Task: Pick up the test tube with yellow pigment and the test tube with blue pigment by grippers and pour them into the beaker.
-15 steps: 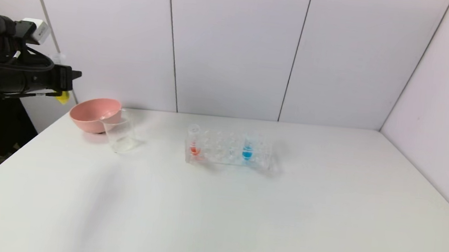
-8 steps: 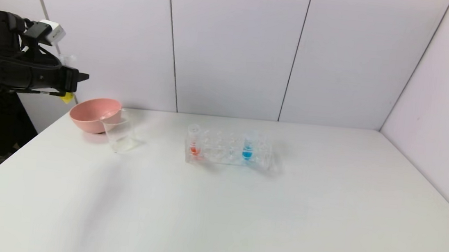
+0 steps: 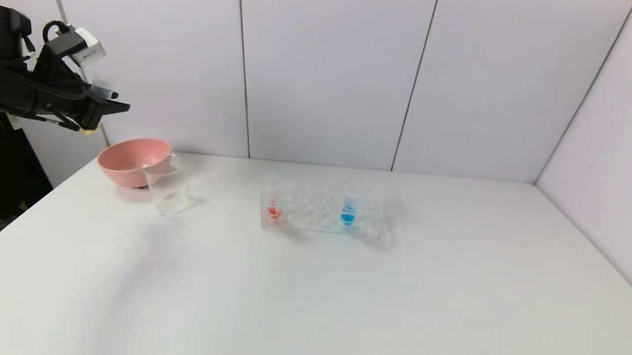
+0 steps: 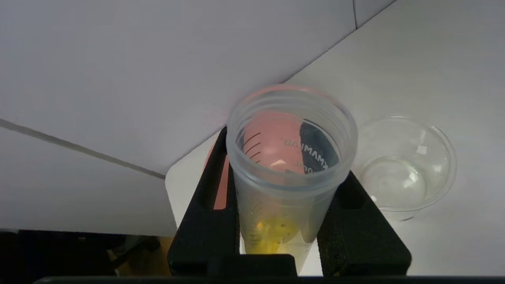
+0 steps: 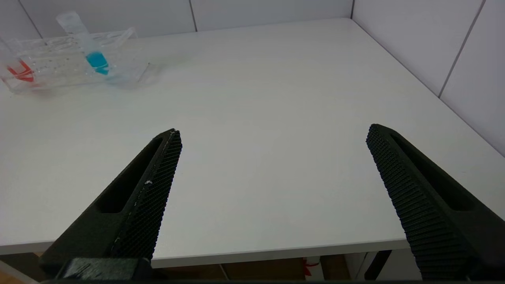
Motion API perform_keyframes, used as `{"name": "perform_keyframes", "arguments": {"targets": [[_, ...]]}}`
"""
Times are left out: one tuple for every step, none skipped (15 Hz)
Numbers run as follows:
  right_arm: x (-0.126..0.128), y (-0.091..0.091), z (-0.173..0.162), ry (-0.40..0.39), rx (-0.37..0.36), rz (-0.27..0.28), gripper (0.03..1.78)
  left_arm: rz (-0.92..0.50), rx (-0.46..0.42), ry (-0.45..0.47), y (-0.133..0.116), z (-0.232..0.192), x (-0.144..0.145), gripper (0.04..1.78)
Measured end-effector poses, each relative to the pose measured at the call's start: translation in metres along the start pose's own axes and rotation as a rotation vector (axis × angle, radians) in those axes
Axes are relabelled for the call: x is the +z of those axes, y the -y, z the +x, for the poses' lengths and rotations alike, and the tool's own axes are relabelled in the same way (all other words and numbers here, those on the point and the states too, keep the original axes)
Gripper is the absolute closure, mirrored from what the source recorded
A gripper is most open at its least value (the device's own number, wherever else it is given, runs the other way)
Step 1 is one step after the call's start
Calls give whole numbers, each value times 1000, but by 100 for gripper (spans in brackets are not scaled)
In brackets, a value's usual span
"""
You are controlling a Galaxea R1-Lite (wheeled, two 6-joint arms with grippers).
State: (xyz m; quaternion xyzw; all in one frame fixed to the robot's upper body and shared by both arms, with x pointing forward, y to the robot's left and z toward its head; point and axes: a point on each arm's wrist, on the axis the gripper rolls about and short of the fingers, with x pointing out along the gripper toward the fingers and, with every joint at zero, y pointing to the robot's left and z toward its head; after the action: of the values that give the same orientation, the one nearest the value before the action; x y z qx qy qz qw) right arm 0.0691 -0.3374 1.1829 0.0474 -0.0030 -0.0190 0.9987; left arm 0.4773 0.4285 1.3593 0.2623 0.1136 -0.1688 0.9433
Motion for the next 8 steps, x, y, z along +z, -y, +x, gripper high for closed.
{"name": "perform_keyframes", "arguments": {"targets": [[0, 0, 0, 0, 0, 0, 10, 33, -12, -13, 0, 2, -3, 128], [0, 0, 0, 0, 0, 0, 10, 67, -26, -26, 0, 2, -4, 128], [0, 0, 0, 0, 0, 0, 10, 99, -45, -38, 0, 2, -5, 128], [0, 0, 0, 0, 0, 0, 10, 142, -70, -53, 0, 1, -6, 128], [0, 0, 0, 0, 0, 0, 10, 189, -91, -66, -2, -1, -5, 128], [0, 0, 0, 0, 0, 0, 10, 234, -114, -82, -2, -2, -5, 128], [0, 0, 0, 0, 0, 0, 10, 272, -140, -101, -3, -3, -6, 128], [0, 0, 0, 0, 0, 0, 10, 295, -164, -118, -3, -4, -7, 128]]}}
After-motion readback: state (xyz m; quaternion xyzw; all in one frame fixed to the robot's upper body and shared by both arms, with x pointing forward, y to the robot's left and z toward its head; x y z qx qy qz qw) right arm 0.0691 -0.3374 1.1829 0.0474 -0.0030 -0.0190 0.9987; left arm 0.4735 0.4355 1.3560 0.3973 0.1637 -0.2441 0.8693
